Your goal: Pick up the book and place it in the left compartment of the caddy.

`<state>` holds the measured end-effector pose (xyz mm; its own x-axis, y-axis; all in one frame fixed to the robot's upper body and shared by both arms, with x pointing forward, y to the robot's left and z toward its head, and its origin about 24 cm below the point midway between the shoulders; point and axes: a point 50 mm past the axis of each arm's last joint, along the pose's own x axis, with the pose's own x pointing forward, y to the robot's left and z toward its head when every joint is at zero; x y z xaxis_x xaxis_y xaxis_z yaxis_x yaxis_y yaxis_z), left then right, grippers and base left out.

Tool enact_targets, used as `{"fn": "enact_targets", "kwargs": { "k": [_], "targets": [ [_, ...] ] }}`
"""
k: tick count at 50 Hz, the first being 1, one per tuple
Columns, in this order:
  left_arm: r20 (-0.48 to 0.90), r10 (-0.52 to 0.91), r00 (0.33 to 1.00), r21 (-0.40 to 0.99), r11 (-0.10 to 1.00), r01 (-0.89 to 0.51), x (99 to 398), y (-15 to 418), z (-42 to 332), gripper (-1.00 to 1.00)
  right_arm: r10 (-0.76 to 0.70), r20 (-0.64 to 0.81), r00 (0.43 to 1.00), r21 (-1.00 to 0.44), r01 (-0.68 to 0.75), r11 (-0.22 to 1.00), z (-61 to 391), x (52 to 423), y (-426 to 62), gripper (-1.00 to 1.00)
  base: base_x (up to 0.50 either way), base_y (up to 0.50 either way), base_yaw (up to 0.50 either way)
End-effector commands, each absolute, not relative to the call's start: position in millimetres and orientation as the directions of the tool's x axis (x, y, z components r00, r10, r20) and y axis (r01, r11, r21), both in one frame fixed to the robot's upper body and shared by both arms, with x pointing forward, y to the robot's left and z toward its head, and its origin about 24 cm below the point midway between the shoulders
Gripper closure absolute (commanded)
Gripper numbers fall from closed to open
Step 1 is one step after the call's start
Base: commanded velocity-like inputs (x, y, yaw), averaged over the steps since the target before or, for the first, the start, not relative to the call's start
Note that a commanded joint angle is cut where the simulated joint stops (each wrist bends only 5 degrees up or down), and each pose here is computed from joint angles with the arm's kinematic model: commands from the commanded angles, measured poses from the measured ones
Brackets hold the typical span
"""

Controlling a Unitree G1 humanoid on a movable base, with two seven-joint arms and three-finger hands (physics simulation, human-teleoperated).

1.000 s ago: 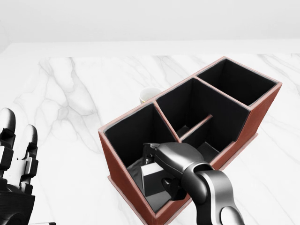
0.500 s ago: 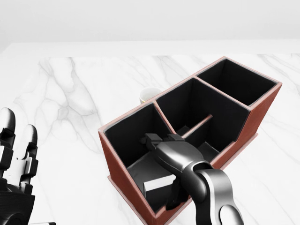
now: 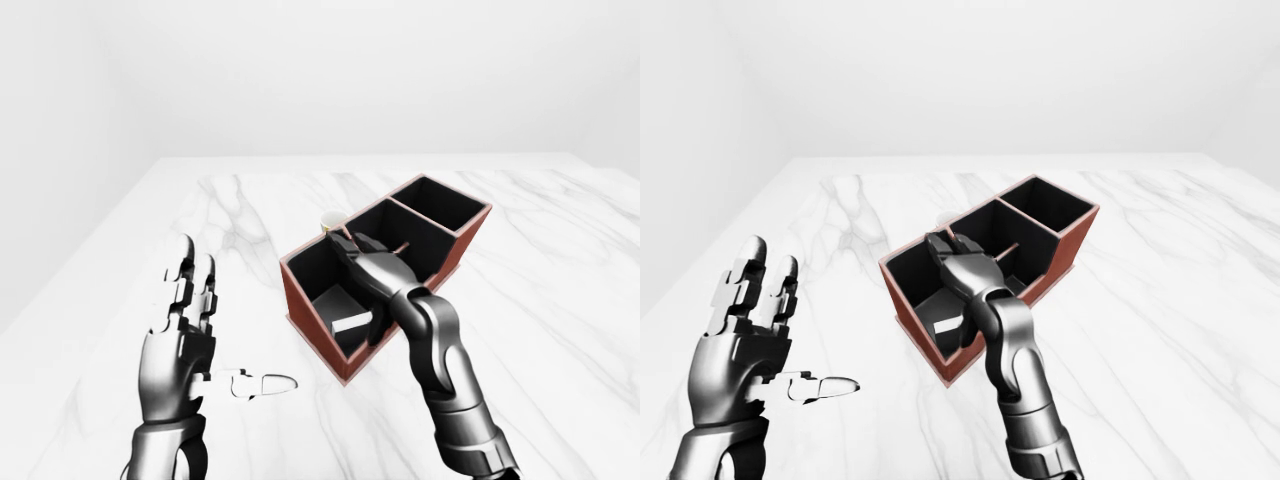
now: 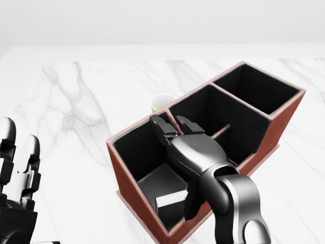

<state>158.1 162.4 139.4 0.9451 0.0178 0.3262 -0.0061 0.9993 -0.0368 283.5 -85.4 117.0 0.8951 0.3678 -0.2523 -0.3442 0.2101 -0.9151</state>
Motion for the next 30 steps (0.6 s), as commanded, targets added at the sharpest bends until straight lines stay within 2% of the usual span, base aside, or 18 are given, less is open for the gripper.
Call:
{"fn": "enact_targets", "kwargs": {
  "k": [1,5,11,12,19,23,25,27,30],
  "targets": [
    [0.331,0.019,0.943,-0.038,0.999,-0.007,157,163,141,-1.00,0.313,0.036,0.949,-0.979,-0.028,0.200,183,267,-91,-1.00,0.00,0.00,0.00],
    [0.330,0.018,0.944,-0.037,0.999,-0.007,157,162,141,-1.00,0.274,0.150,0.950,-0.976,0.098,0.193,206,255,-95,-1.00,0.00,0.00,0.00],
    [0.327,0.017,0.945,-0.038,0.999,-0.006,157,162,140,-1.00,0.471,0.246,0.847,-0.967,0.248,0.058,231,230,-79,-1.00,0.00,0.00,0.00],
    [0.327,0.018,0.945,-0.038,0.999,-0.006,157,162,140,-1.00,0.512,0.270,0.815,-0.956,0.291,0.041,238,222,-77,-1.00,0.00,0.00,0.00],
    [0.324,0.016,0.946,-0.037,0.999,-0.005,157,162,139,-1.00,0.670,0.308,0.676,-0.887,0.459,-0.055,258,191,-67,-1.00,0.00,0.00,0.00],
    [0.326,0.016,0.945,-0.037,0.999,-0.004,156,162,140,-1.00,0.664,0.341,0.665,-0.867,0.495,-0.051,260,183,-68,-1.00,0.00,0.00,0.00],
    [0.324,0.015,0.946,-0.037,0.999,-0.003,156,161,140,-1.00,0.648,0.394,0.651,-0.854,0.521,-0.004,263,173,-69,-1.00,0.00,0.00,0.00],
    [0.325,0.014,0.946,-0.036,0.999,-0.002,156,161,140,-1.00,0.595,0.415,0.688,-0.869,0.493,0.037,258,173,-71,-1.00,0.00,0.00,0.00],
    [0.316,0.010,0.949,-0.035,0.999,0.001,156,160,138,-1.00,0.462,0.478,0.747,-0.874,0.457,0.164,255,168,-79,-1.00,0.00,0.00,0.00]
  ]
}}
